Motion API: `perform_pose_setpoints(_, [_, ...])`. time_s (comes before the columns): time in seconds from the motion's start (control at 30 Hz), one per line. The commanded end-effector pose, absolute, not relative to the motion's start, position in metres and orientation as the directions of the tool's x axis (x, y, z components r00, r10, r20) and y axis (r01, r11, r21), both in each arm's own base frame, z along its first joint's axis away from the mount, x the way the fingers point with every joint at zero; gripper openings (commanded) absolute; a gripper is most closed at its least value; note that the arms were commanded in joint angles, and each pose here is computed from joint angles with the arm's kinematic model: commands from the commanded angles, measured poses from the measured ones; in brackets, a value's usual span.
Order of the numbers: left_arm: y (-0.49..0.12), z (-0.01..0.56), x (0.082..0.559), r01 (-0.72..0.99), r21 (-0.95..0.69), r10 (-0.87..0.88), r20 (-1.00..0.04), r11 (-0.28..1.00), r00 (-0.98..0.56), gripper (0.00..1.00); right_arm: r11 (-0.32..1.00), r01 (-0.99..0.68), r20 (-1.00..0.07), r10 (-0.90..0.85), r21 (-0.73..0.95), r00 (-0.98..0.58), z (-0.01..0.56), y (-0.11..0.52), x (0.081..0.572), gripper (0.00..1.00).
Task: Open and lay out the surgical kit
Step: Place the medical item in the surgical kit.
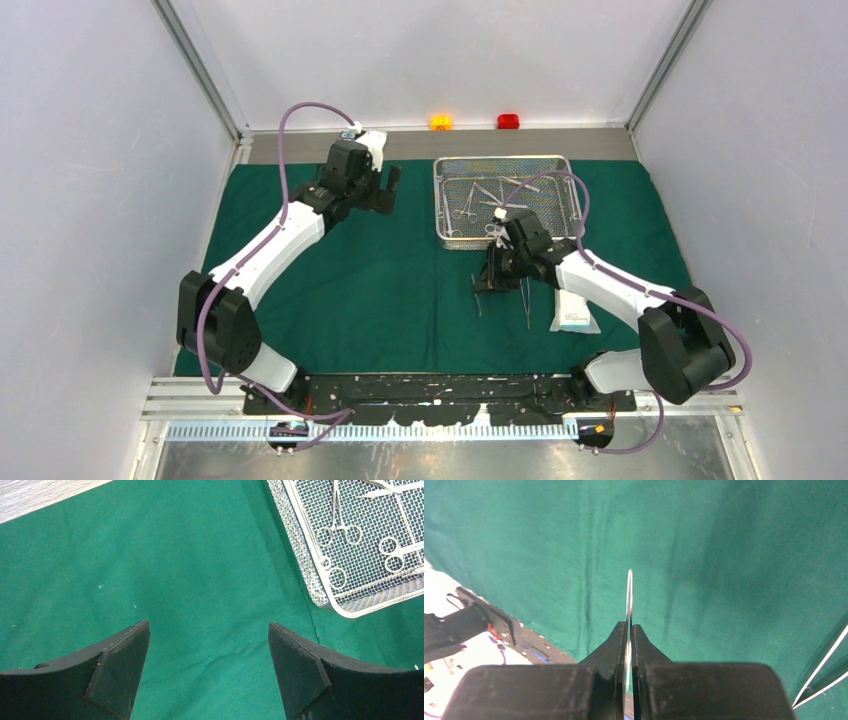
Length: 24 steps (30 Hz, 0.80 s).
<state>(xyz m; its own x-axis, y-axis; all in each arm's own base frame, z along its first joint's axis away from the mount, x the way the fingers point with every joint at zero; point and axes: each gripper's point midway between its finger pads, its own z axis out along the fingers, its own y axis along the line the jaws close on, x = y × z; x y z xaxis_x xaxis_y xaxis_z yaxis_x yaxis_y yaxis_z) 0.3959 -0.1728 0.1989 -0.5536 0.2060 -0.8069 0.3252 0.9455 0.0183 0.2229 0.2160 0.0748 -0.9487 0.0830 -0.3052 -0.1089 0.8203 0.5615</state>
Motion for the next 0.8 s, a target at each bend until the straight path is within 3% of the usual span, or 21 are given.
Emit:
perform_pose_setpoints(0.0, [-0.169, 0.222, 0.402, 0.306, 0.019, 0.177, -0.85, 0.952, -0.497, 0.9, 0.869, -0.129, -0.352, 0.055, 0.478, -0.935, 0.076, 0.217, 0.221, 0.0])
perform_pose_setpoints(0.2, [-0.169, 0.221, 0.403, 0.304, 0.017, 0.176, -0.846, 0.952, -0.504, 0.9, 0.923, -0.079, -0.349, 0.062, 0.376, -0.935, 0.063, 0.208, 0.224, 0.0])
perform_pose_setpoints(0.77, [-0.171, 0.211, 0.404, 0.305, 0.012, 0.178, -0.834, 0.952, -0.523, 0.91, 0.943, 0.023, -0.346, 0.145, 0.333, -0.927, 0.044, 0.203, 0.237, 0.0])
